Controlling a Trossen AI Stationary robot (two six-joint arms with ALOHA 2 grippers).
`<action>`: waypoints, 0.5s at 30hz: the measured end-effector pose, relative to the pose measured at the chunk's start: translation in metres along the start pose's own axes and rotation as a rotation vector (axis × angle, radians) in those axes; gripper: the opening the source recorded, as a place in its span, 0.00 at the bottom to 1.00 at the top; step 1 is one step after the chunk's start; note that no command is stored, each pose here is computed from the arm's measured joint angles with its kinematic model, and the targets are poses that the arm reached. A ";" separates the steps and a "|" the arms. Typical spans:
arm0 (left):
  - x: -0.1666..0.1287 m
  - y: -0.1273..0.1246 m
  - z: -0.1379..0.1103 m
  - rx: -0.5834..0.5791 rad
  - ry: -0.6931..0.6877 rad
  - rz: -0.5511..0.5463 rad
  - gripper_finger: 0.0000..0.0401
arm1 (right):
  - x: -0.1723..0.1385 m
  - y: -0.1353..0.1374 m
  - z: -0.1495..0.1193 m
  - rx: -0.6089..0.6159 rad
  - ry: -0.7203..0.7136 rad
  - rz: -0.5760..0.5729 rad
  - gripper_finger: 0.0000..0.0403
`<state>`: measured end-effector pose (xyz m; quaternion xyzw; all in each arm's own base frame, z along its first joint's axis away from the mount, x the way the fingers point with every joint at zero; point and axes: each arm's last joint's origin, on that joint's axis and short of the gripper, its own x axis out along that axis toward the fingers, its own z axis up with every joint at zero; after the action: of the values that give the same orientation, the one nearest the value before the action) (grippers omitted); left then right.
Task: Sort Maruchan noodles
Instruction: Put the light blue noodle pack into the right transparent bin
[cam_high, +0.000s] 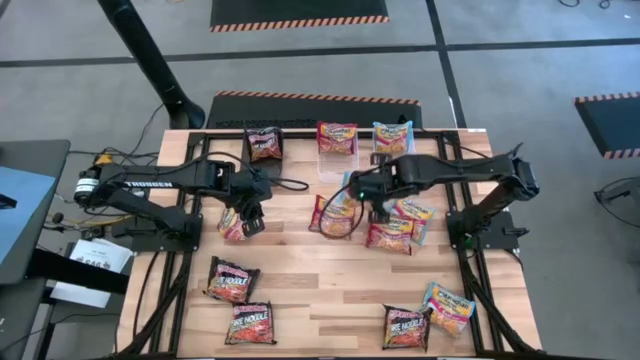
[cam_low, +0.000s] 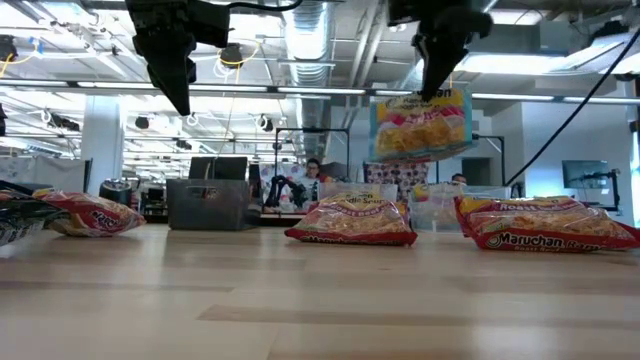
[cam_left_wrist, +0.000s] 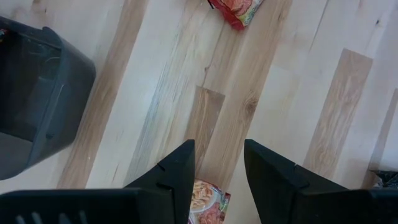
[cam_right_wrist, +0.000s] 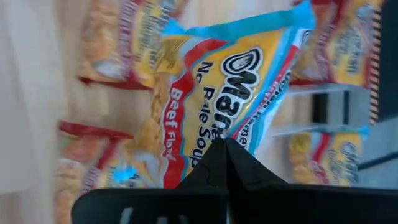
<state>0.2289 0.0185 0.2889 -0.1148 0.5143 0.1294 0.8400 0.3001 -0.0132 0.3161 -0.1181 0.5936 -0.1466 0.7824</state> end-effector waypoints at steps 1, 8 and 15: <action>0.000 0.000 0.000 0.000 0.001 0.000 0.31 | 0.000 -0.005 -0.001 0.003 0.003 -0.008 0.01; 0.000 0.000 0.000 0.000 0.004 0.001 0.31 | -0.004 -0.046 -0.017 0.067 0.042 -0.082 0.01; 0.000 0.000 -0.001 0.001 0.012 0.003 0.31 | -0.001 -0.086 -0.033 0.088 0.099 -0.178 0.01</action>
<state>0.2278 0.0184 0.2884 -0.1144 0.5195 0.1299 0.8367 0.2608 -0.0928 0.3389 -0.1285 0.6118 -0.2474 0.7403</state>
